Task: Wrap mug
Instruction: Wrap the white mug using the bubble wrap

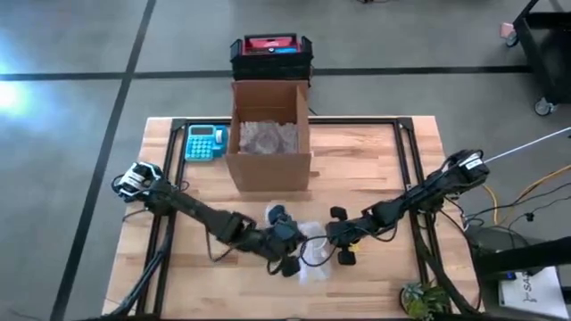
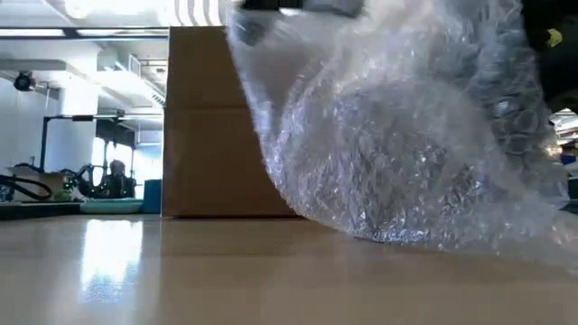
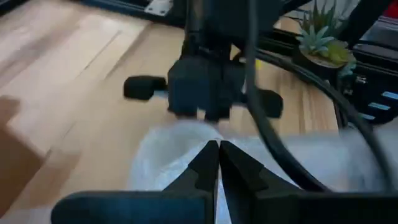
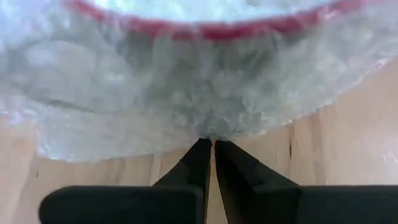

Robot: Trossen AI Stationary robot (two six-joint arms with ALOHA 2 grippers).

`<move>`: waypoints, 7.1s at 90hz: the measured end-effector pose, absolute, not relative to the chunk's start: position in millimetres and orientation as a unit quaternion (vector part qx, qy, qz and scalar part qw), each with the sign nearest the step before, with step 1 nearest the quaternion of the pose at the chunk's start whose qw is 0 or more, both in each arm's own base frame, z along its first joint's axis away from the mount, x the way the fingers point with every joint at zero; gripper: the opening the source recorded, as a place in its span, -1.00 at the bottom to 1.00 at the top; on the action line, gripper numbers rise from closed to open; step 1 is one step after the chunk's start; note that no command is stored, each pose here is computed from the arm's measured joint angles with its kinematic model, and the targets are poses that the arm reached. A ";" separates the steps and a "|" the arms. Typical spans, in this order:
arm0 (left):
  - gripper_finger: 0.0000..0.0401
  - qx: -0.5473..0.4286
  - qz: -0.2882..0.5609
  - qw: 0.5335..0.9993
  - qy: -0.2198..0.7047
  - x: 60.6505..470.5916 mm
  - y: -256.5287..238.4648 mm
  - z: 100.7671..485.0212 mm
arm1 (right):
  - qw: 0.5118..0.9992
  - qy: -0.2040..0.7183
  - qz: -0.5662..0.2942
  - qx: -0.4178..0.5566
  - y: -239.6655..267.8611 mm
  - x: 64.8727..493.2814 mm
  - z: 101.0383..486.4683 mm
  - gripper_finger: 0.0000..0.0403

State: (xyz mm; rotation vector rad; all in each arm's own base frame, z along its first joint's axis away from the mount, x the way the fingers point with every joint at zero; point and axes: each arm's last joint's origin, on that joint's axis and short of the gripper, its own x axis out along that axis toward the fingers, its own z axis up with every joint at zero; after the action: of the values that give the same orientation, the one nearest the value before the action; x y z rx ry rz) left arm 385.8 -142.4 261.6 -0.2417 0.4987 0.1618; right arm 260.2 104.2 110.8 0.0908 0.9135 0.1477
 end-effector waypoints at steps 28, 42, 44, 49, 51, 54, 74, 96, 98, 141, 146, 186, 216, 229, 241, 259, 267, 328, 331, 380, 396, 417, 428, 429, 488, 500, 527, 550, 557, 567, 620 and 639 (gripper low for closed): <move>-1.00 -0.131 0.092 0.944 0.288 420.8 -113.7 203.3 | 0.870 0.488 0.067 0.019 96.0 239.9 166.1 -0.96; -1.00 -0.133 0.091 0.946 0.282 424.6 -113.9 198.1 | 0.896 0.433 0.094 0.017 96.0 229.4 216.5 -0.96; -1.00 -0.133 0.091 0.945 0.283 424.6 -113.8 198.0 | 0.903 0.418 0.101 0.018 97.1 228.7 221.3 -0.96; -1.00 -0.132 0.091 0.946 0.282 424.6 -113.8 198.6 | 0.918 0.381 0.115 0.016 100.4 229.4 229.7 -0.96; -1.00 -0.132 0.090 0.946 0.281 424.4 -113.7 199.2 | 0.922 0.368 0.120 0.013 101.9 230.2 231.9 -0.96; -1.00 -0.130 0.089 0.947 0.280 424.3 -113.6 200.1 | 0.927 0.353 0.128 0.009 103.9 231.8 234.0 -0.96; -1.00 -0.133 0.085 0.951 0.265 425.9 -113.9 202.9 | 0.916 0.379 0.128 -0.024 114.7 256.0 197.8 -0.96; -1.00 -0.153 0.052 0.954 0.253 430.0 -116.4 221.3 | 0.904 0.413 0.099 -0.052 125.0 282.8 175.6 -0.96; -1.00 -0.151 0.048 0.954 0.256 429.8 -116.6 224.4 | 0.904 0.413 0.100 -0.054 125.9 284.6 176.5 -0.96; -1.00 -0.082 0.167 0.896 0.403 380.3 -120.4 306.1 | 0.889 0.443 0.092 -0.073 122.3 295.4 178.1 -0.96; -1.00 -0.072 0.204 0.887 0.408 371.2 -123.1 305.4 | 0.889 0.444 0.092 -0.073 122.1 295.1 178.0 -0.96; -1.00 -0.077 0.305 0.902 0.296 367.0 -124.4 218.1 | 0.889 0.443 0.093 -0.075 122.3 295.8 178.5 -0.96; -1.00 -0.118 0.068 0.969 0.208 390.6 -124.5 211.5 | 0.888 0.444 0.094 -0.074 122.1 295.9 178.5 -0.96; -1.00 -0.120 0.069 0.961 0.240 382.6 -126.2 194.7 | 0.888 0.446 0.087 -0.069 117.7 299.2 182.6 -0.96; -1.00 -0.129 0.074 0.959 0.239 380.5 -125.0 189.3 | 0.873 0.476 0.076 -0.076 113.6 302.1 205.7 -0.96; -1.00 -0.127 0.087 0.961 0.229 384.0 -125.5 183.8 | 0.861 0.493 0.062 -0.107 108.5 308.5 252.1 -0.96; -1.00 -0.128 0.089 0.961 0.227 384.2 -125.2 183.6 | 0.879 0.458 0.058 -0.118 106.7 316.2 261.2 -0.96; -1.00 -0.128 0.061 0.957 0.254 382.9 -130.7 231.0 | 0.823 0.553 0.089 -0.093 115.7 341.3 164.9 -0.96; -1.00 -0.121 0.076 0.955 0.260 382.5 -130.5 234.9 | 0.823 0.553 0.090 -0.094 115.6 341.3 165.9 -0.96; -1.00 -0.161 0.098 0.943 0.275 407.8 -139.7 171.5 | 0.797 0.588 0.095 -0.100 114.0 323.7 205.4 -0.96; -1.00 -0.154 0.095 0.945 0.274 406.3 -139.6 174.8 | 0.825 0.545 0.049 -0.142 104.0 309.8 253.8 -0.96; -1.00 -0.151 0.089 0.949 0.262 407.6 -139.6 177.3 | 0.857 0.479 -0.034 -0.188 95.0 318.0 254.2 -0.96; -1.00 -0.149 0.087 0.950 0.259 408.0 -139.7 177.9 | 0.842 0.511 0.033 -0.169 104.3 322.6 222.3 -0.96; -1.00 -0.149 0.087 0.950 0.259 408.0 -139.7 177.9 | 0.840 0.514 0.036 -0.168 105.0 322.1 220.2 -0.96; -1.00 -0.176 0.077 0.960 0.204 401.1 -137.6 215.1 | 0.844 0.519 0.068 -0.115 118.2 306.2 165.2 -0.96; -1.00 -0.172 0.083 0.957 0.218 409.9 -138.0 189.2 | 0.847 0.515 0.072 -0.113 119.4 308.8 172.1 -0.96; -1.00 -0.173 0.086 0.953 0.234 411.8 -138.2 178.0 | 0.829 0.539 0.075 -0.129 122.0 313.9 219.2 -0.96; -1.00 -0.171 0.086 0.953 0.237 411.4 -137.8 177.8 | 0.854 0.496 0.110 -0.114 132.4 280.0 270.2 -0.96; -1.00 -0.171 0.086 0.952 0.237 411.3 -137.8 177.9 | 0.854 0.494 0.124 -0.108 137.4 266.3 269.1 -0.96; -1.00 -0.171 0.086 0.952 0.237 411.2 -137.8 177.9 | 0.846 0.497 0.171 -0.094 151.2 250.5 248.7 -0.96; -1.00 -0.165 0.083 0.955 0.231 411.9 -137.5 178.7 | 0.915 0.349 0.099 -0.175 157.8 268.6 219.0 -0.96; -1.00 -0.166 0.081 0.956 0.229 412.2 -137.7 179.1 | 0.888 0.421 0.096 -0.156 139.0 271.7 189.2 -0.96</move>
State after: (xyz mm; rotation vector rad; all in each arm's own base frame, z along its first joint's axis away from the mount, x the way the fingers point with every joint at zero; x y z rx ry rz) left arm 412.2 -137.7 179.1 -0.3378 0.4648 0.1635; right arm 271.7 139.0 189.2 -0.3243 0.8741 0.2002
